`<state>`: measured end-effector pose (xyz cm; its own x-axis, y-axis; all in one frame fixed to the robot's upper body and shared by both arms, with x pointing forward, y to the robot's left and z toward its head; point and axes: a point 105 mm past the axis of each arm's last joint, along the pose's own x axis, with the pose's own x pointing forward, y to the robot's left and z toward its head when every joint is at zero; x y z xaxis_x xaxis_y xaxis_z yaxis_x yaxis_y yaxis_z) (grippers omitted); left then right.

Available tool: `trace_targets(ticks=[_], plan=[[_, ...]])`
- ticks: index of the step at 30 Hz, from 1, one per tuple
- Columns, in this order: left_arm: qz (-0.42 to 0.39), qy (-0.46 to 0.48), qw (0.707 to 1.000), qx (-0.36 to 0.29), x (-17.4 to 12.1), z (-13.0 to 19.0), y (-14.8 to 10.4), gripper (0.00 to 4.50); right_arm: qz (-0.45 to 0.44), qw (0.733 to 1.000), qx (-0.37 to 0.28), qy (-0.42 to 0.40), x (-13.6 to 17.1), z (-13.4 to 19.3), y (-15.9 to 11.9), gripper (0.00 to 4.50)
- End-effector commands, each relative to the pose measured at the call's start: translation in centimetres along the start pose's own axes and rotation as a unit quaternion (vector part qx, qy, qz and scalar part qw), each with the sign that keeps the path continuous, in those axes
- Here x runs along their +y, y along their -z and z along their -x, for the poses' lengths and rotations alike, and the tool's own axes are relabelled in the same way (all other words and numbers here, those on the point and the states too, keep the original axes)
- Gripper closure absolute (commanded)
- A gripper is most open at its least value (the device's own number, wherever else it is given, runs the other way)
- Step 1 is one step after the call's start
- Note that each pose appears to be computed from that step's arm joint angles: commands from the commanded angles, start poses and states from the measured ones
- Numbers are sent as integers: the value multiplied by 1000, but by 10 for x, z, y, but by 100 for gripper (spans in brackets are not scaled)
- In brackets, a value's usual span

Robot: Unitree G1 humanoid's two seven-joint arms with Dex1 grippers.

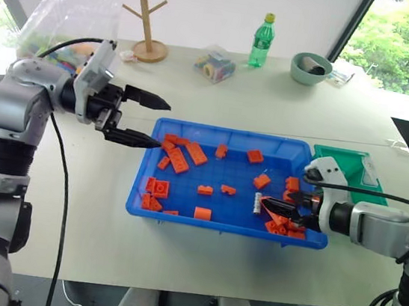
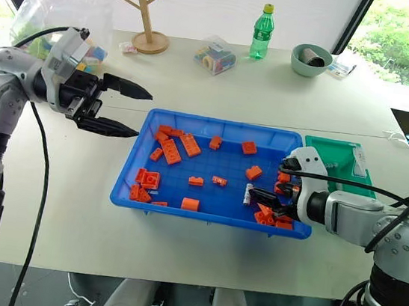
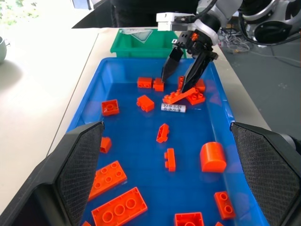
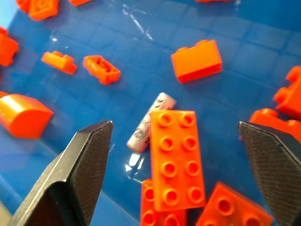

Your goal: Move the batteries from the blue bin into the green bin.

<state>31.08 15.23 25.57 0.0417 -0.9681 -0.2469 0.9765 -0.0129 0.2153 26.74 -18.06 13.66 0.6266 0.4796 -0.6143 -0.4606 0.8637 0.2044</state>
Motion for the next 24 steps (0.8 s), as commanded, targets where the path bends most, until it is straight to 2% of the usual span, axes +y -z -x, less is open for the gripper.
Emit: trace_targets(ticks=[1,14,17,22,23,24], plan=[[-15,13,1000,-3,-7,2,-11,0,-4,1000,14,8,-3,1,5,2],[-19,25,1000,3,-11,2,-15,0,5,997,69,31,-9,-10,28,2],[-21,22,1000,4,-11,2,-15,0,8,997,71,35,-12,-10,31,74],[-21,19,1000,4,-10,3,-14,0,15,997,68,27,-10,-9,30,320],[-21,18,1000,4,-10,3,-13,0,16,998,65,23,-9,-8,28,351],[-21,17,1000,4,-9,3,-13,0,18,998,62,22,-8,-7,26,351]])
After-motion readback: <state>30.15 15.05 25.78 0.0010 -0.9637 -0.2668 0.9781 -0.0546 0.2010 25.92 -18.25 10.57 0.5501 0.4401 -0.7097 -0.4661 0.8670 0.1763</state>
